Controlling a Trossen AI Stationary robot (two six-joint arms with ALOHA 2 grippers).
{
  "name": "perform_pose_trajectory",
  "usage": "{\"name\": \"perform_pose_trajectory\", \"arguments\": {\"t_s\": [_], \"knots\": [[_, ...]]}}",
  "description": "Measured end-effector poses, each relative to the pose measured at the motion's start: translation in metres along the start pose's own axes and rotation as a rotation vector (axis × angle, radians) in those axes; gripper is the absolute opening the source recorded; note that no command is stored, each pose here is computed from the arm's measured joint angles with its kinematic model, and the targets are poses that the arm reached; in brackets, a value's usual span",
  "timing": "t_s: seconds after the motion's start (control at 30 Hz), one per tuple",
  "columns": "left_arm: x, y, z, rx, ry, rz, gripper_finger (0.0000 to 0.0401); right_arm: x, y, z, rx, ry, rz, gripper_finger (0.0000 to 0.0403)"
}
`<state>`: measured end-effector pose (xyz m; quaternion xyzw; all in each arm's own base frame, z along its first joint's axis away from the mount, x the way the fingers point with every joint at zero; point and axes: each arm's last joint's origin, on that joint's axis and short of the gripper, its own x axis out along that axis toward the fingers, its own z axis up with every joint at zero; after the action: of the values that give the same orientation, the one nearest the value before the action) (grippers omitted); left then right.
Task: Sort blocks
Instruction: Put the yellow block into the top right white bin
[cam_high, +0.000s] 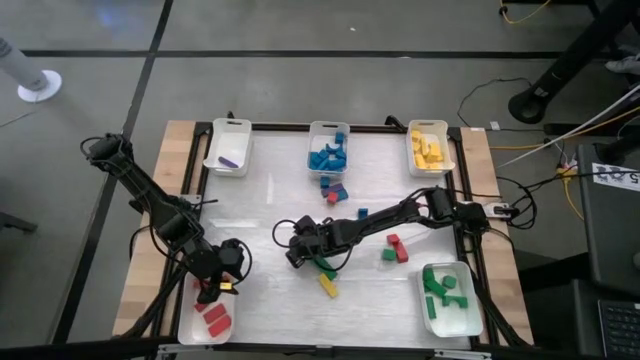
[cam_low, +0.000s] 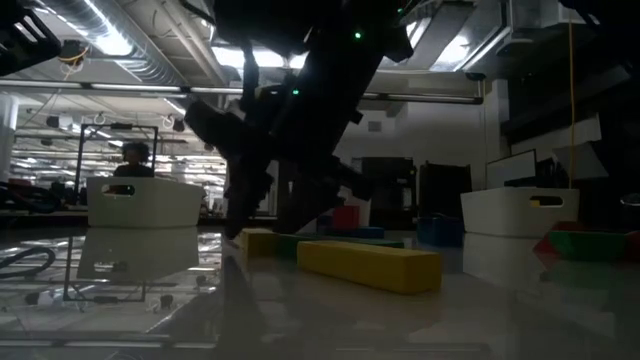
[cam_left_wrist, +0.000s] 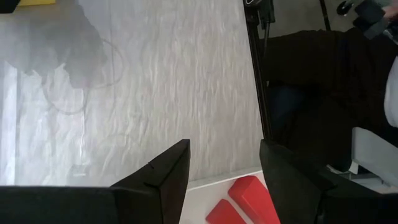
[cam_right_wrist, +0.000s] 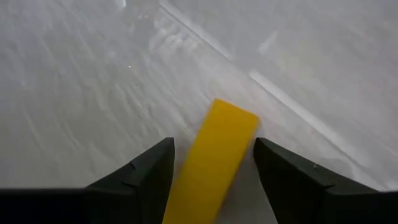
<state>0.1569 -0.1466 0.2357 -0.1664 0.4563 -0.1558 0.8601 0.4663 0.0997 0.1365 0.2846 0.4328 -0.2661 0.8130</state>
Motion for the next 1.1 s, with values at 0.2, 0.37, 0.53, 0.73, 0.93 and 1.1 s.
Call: {"name": "perform_pose_trajectory", "arguments": {"t_s": [0.2,0.37,0.53,0.73,0.93,1.1], "knots": [[0.000,0.000,0.000,0.000,0.000,0.003,0.0182,0.003,0.000,-0.001,-0.015,-0.002,-0.007,0.0221],[0.000,0.000,0.000,0.000,-0.002,0.002,0.0182,0.004,-0.002,-0.002,-0.044,-0.019,-0.035,0.0170],[0.000,0.000,0.000,-0.001,-0.003,0.003,0.0182,0.007,-0.003,-0.003,-0.067,-0.027,-0.050,0.0107],[0.000,0.001,0.001,0.000,-0.024,0.026,0.0182,0.001,-0.004,0.003,-0.132,-0.025,-0.039,0.0107],[0.000,0.001,0.001,0.013,-0.040,0.042,0.0182,-0.022,-0.018,0.032,-0.142,0.000,-0.032,0.0136],[0.000,0.002,0.002,0.064,-0.057,0.064,0.0182,-0.041,-0.044,0.061,-0.168,0.050,-0.074,0.0117]]}}
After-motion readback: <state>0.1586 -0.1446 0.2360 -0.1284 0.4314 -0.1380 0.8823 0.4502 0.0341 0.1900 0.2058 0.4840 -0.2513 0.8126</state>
